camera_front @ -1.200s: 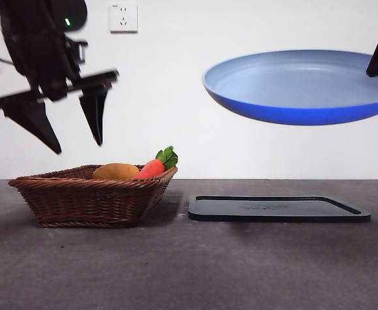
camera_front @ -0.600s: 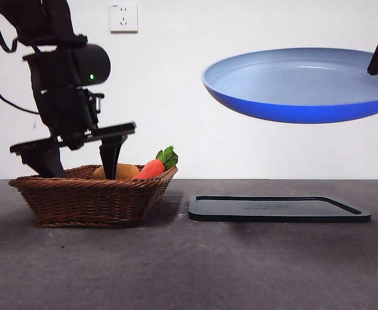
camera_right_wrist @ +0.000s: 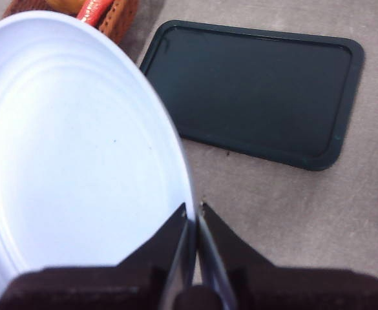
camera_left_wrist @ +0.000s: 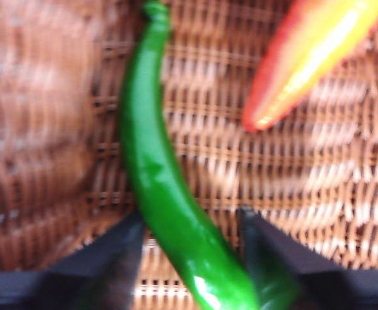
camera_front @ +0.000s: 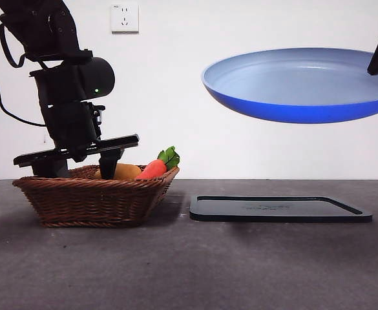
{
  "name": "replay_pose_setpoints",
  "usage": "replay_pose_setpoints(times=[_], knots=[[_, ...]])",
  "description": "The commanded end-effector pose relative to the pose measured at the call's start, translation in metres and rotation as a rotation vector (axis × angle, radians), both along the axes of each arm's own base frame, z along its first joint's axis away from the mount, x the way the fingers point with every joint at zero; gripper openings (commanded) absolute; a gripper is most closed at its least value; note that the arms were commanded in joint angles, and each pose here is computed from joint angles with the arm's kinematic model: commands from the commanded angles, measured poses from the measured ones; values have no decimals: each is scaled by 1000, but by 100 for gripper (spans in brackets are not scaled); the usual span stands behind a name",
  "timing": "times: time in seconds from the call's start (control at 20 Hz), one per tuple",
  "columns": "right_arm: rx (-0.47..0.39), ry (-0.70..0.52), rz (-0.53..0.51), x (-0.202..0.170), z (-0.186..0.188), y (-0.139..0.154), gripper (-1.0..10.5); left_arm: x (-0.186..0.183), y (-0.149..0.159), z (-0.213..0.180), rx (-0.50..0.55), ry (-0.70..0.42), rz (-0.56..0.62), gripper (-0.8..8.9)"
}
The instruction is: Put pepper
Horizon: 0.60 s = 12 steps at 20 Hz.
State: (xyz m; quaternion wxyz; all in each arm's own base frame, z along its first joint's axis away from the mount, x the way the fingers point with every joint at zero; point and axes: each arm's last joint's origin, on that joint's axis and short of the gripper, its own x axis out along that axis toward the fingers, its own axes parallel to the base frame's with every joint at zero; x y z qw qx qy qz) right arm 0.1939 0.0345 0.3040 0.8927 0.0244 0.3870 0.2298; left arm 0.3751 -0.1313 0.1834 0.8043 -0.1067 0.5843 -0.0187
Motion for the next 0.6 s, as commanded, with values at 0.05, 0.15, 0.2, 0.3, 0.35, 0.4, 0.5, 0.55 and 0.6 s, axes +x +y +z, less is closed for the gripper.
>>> replay_pose_setpoints(times=[0.05,0.15,0.2,0.3,0.35,0.4,0.5,0.55,0.6], knots=[[8,-26,7,2,5,1,6,4,-5,-9,-23,22,13,153],[8,-26,7,2,5,1,6,4,-6,-8,-44,28,7,124],[8,-27,7,2,5,1,6,4,-6,-7,-47,26,9,124],[8,-27,7,2,5,1,6,3,-5,-2,-50,16,11,124],[8,-27,7,2,5,1,6,2,-5,1,-51,4,11,123],[8,-27,7,2,5,1,6,2,-4,5,-53,-7,13,123],[8,-27,7,2,5,1,6,0,-3,15,-62,-34,15,123],[8,-26,7,2,5,1,6,-1,-2,20,-68,-48,15,124],[8,-25,7,3,5,1,6,-3,-2,27,-74,-65,14,124]])
